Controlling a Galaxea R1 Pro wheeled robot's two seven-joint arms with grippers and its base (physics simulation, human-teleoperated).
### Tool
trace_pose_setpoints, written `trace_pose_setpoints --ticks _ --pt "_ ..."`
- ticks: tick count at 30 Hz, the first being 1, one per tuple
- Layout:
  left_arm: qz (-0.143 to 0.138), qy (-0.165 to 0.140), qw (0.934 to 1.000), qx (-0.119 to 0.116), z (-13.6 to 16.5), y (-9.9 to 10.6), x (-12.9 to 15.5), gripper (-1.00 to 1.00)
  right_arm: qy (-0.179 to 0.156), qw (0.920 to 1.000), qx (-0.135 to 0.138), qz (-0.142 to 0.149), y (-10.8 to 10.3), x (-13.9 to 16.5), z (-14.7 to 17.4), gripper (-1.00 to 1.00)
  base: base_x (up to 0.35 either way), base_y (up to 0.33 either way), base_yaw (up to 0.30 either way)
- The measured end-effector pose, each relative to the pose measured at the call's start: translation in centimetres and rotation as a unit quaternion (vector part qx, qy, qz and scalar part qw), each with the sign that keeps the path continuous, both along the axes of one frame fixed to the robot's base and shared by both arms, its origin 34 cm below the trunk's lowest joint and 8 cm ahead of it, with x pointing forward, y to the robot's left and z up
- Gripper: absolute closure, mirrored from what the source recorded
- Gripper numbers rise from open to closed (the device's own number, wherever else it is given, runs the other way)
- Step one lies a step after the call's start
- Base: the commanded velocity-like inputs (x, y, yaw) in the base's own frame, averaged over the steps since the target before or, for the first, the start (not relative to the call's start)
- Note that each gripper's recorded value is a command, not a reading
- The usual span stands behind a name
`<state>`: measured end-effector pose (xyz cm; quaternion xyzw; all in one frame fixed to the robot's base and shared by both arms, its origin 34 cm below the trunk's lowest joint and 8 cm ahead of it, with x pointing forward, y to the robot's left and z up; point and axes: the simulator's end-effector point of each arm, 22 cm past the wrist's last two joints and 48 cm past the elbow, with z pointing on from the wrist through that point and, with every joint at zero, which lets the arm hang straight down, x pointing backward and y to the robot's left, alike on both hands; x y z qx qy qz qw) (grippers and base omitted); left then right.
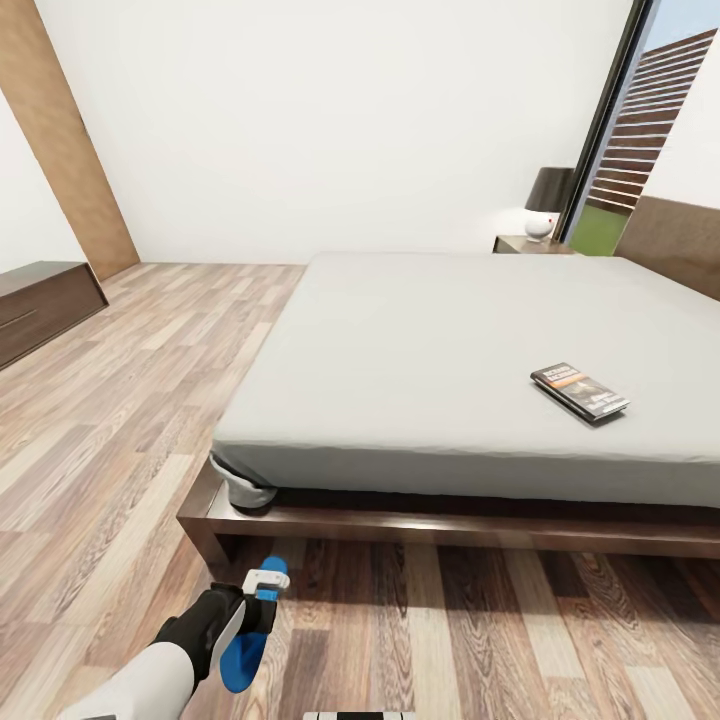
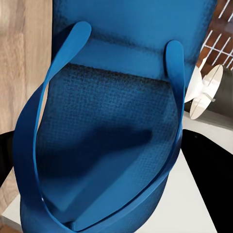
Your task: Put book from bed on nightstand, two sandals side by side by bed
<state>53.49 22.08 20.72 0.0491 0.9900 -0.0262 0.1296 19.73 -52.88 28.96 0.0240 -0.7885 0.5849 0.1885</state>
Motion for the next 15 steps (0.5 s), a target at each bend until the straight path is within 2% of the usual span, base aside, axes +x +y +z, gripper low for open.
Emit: trace_pose_setpoints --ticks 15 --pt "0.000 0.000 1.0000 0.000 0.00 0.00 0.00 1.00 0.000 1.0000 0.000 0.000 0.00 0.00 0.00 1.00 0.000 0.000 0.000"
